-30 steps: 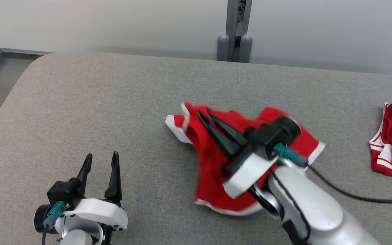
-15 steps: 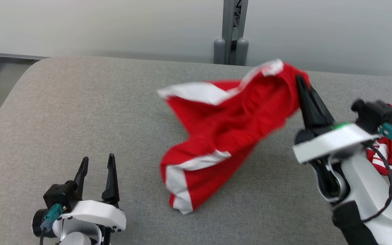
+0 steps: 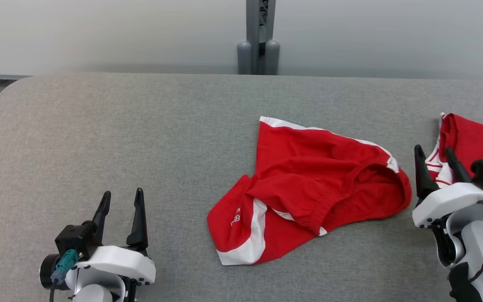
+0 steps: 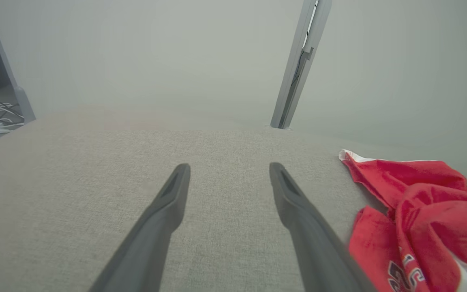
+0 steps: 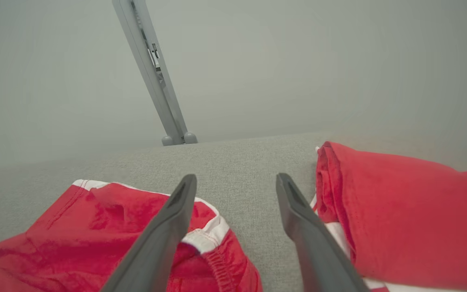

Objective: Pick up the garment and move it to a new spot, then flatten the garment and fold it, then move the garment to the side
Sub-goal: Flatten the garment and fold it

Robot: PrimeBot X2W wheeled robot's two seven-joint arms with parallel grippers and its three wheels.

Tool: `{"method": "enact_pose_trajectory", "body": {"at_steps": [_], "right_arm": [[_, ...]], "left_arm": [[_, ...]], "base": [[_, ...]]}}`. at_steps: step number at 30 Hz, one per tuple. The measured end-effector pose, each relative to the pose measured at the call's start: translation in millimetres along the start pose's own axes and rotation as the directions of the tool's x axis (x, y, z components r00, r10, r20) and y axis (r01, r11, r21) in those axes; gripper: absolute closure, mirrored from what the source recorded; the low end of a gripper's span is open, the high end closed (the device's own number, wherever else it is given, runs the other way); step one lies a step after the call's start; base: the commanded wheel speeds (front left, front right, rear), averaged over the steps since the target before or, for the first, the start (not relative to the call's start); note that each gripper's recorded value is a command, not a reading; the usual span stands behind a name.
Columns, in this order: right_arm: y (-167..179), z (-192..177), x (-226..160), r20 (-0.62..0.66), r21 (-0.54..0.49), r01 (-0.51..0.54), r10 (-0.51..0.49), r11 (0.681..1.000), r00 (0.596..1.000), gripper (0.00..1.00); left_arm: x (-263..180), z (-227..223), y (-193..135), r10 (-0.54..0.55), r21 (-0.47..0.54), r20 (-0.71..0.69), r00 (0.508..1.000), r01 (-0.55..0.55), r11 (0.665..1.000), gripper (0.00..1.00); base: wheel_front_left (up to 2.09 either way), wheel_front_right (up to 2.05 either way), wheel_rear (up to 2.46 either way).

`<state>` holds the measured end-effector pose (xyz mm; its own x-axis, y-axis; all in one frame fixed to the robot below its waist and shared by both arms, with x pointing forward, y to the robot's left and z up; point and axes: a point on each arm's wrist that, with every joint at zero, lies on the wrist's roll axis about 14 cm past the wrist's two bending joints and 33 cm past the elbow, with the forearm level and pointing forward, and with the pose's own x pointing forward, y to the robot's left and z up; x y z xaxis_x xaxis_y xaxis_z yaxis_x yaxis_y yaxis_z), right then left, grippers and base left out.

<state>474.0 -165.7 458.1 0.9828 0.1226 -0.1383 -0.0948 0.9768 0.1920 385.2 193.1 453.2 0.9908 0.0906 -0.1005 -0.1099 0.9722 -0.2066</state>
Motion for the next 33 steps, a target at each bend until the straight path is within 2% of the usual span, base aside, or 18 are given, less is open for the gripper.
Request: {"method": "enact_pose_trajectory", "body": {"at_steps": [2, 3, 10, 18, 29, 30, 33], "right_arm": [[-2.8, 9.8, -1.4, 0.03, -0.017, 0.01, -0.01, 1.0, 1.0, 0.0], [-1.2, 26.1, -3.0, 0.084, -0.025, 0.011, -0.009, 1.0, 0.996, 0.0], [18.8, 74.6, -27.8, 0.266, -0.055, -0.034, 0.048, 0.998, 0.963, 0.0], [16.6, 53.3, -63.4, 0.247, -0.055, -0.022, 0.035, 0.998, 0.968, 0.0], [12.4, 51.0, -66.6, 0.247, -0.046, -0.006, 0.017, 0.999, 0.969, 0.0], [12.1, 50.6, -66.6, 0.246, -0.045, -0.004, 0.015, 0.999, 0.969, 0.0], [11.8, 48.9, -66.3, 0.242, -0.048, -0.003, 0.014, 0.999, 0.97, 0.0]], "left_arm": [[1.7, 1.0, -6.7, -0.022, 0.001, 0.003, 1.0, 0.022, 1.0, 0.0], [3.3, 3.9, -13.4, -0.042, -0.001, 0.013, 0.999, 0.042, 0.999, 0.0], [7.5, 18.7, -40.6, -0.125, 0.001, 0.058, 0.99, 0.125, 0.992, 0.0], [7.8, 27.7, -74.0, -0.223, 0.004, 0.087, 0.971, 0.224, 0.975, 0.0], [12.9, 19.5, -92.1, -0.272, 0.01, 0.065, 0.96, 0.272, 0.962, 0.0], [12.4, 16.3, -94.0, -0.278, 0.01, 0.055, 0.959, 0.278, 0.961, 0.0], [-1.5, -34.3, -101.9, -0.329, 0.008, -0.106, 0.938, 0.332, 0.943, 0.0]], "base": [[0.0, 0.0, 0.0], [0.0, 0.0, 0.0], [0.0, 0.0, 0.0], [0.0, 0.0, 0.0], [0.0, 0.0, 0.0], [0.0, 0.0, 0.0], [0.0, 0.0, 0.0]]}}
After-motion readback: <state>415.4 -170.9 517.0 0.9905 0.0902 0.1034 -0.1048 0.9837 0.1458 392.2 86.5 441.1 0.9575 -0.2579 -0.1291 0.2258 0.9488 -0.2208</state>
